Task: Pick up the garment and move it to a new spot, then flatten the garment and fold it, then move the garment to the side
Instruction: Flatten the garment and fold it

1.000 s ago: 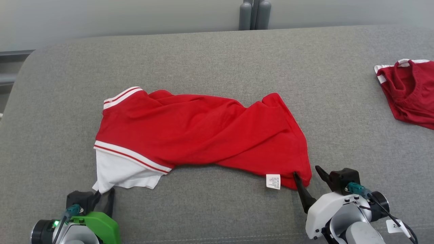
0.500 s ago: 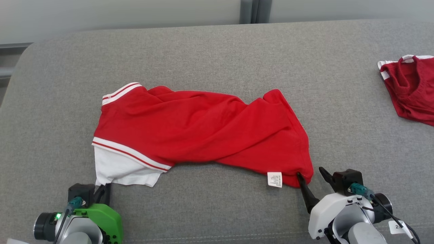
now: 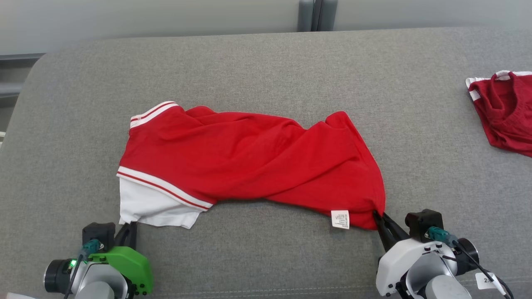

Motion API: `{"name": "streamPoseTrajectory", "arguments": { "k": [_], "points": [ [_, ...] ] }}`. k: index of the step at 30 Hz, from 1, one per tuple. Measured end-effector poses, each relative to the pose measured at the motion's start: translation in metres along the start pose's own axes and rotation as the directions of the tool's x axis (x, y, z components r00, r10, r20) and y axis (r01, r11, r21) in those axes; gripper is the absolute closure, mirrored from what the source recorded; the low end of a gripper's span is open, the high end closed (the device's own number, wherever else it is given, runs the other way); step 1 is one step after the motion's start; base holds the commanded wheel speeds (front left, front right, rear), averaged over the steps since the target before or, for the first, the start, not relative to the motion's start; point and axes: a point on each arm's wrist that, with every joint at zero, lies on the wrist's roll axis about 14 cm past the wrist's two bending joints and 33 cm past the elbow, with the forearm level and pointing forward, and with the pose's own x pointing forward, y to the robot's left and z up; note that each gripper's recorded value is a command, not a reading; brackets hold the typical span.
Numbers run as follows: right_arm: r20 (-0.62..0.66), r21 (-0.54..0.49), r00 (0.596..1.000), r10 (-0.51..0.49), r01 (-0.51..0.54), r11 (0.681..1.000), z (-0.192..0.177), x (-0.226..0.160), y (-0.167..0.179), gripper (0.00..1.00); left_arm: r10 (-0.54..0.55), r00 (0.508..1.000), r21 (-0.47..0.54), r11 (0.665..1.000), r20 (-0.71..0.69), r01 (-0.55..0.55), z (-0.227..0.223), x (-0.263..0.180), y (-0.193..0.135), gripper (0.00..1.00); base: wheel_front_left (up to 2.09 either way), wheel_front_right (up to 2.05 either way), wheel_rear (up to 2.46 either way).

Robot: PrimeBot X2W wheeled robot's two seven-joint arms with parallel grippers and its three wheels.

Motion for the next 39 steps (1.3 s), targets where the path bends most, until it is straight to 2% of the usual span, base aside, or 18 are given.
{"name": "streamPoseTrajectory", "arguments": {
  "k": [7, 9, 14, 18, 22, 27, 33, 39],
  "points": [
    [0.07, -0.012, 0.997, -0.017, 0.018, 1.0, 0.021, -0.005, -0.005, 1.0, 0.025, 0.989, -0.135, 0.991, 0.148, -0.005, 0.044, 0.003, -0.001, 1.0, 0.0, 0.0, 0.0],
    [0.091, -0.016, 0.996, -0.019, 0.02, 1.0, 0.029, -0.007, -0.005, 1.0, 0.036, 0.975, -0.189, 0.982, 0.218, 0.006, 0.065, 0.003, -0.002, 1.0, 0.0, 0.0, 0.0],
    [0.148, -0.02, 0.989, -0.007, 0.01, 1.0, 0.052, -0.009, -0.005, 1.0, 0.038, 0.932, -0.253, 0.966, 0.362, 0.059, 0.11, -0.006, -0.005, 1.0, 0.0, 0.0, 0.0],
    [0.188, -0.002, 0.982, 0.003, -0.002, 1.0, 0.072, -0.006, -0.005, 1.0, 0.032, 0.913, -0.294, 0.951, 0.406, 0.097, 0.13, -0.008, -0.009, 1.0, 0.0, 0.0, 0.0],
    [0.242, 0.019, 0.97, 0.017, -0.022, 1.0, 0.104, 0.004, -0.011, 1.0, 0.014, 0.898, -0.377, 0.91, 0.439, 0.17, 0.156, -0.005, -0.016, 1.0, 0.0, 0.0, 0.0],
    [0.314, 0.043, 0.948, 0.051, -0.068, 0.997, 0.156, 0.027, -0.014, 1.0, -0.031, 0.868, -0.433, 0.858, 0.495, 0.277, 0.207, 0.011, -0.021, 1.0, 0.0, 0.0, 0.0],
    [0.311, -0.025, 0.945, 0.098, -0.095, 0.995, 0.194, 0.073, -0.02, 1.0, -0.083, 0.819, -0.428, 0.82, 0.567, 0.38, 0.283, 0.046, -0.028, 1.0, 0.0, 0.0, 0.0],
    [0.394, -0.117, 0.912, 0.111, -0.071, 0.991, 0.254, 0.131, -0.031, 1.0, -0.133, 0.733, -0.31, 0.845, 0.667, 0.436, 0.378, 0.082, -0.029, 1.0, 0.0, 0.0, 0.0]
  ]
}}
